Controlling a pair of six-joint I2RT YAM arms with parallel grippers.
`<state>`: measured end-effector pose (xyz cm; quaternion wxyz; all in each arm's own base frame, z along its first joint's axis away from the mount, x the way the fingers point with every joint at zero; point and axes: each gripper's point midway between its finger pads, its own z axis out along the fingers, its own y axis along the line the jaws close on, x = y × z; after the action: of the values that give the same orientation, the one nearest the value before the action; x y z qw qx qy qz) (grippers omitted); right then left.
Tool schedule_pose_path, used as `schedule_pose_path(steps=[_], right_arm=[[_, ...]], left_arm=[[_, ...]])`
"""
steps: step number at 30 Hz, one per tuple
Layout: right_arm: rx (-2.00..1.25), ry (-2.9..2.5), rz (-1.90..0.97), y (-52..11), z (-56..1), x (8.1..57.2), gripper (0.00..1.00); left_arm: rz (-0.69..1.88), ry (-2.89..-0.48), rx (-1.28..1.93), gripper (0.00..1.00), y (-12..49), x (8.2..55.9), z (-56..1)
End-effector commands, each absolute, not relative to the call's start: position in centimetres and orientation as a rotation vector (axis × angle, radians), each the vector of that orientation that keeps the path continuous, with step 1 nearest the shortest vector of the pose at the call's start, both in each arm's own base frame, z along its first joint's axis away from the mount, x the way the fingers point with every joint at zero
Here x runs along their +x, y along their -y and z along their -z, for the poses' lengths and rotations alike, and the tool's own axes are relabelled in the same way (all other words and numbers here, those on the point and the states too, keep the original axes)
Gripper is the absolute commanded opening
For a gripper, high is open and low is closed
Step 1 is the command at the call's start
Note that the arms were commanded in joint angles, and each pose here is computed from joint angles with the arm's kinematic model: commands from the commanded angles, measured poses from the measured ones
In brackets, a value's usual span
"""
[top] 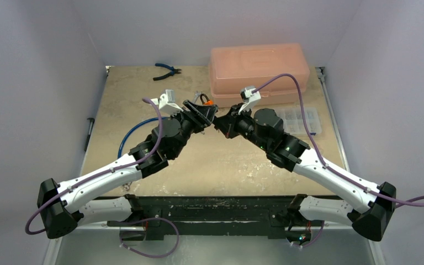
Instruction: Unlock with the key
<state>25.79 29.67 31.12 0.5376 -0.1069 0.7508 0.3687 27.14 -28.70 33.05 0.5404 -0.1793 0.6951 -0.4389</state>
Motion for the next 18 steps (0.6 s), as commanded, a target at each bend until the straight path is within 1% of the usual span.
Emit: schedule_pose_path(steps=[1, 7, 12, 18], right_arm=[[-0.033, -1.559, -0.795, -26.7, -36.9, 29.7, 0.0], [-0.021, -1.547, -0.821, -26.6, -37.3, 29.4, 0.0], [-0.085, -1.493, -0.93, -27.4, -37.9, 27.7, 0.0], [-0.102, -1.462, -0.95, -27.0, -37.7, 26.8, 0.0]], left_arm=[[1.217, -1.676, -0.216, 0.0, 32.1, 23.0, -35.3], [1.247, -1.642, -0.16, 0.0, 32.1, 22.3, -35.9], [1.292, -1.607, -0.089, 0.0, 32.2, 21.3, -36.0], [1.316, -1.586, -0.04, 0.0, 32.4, 20.6, -36.4]])
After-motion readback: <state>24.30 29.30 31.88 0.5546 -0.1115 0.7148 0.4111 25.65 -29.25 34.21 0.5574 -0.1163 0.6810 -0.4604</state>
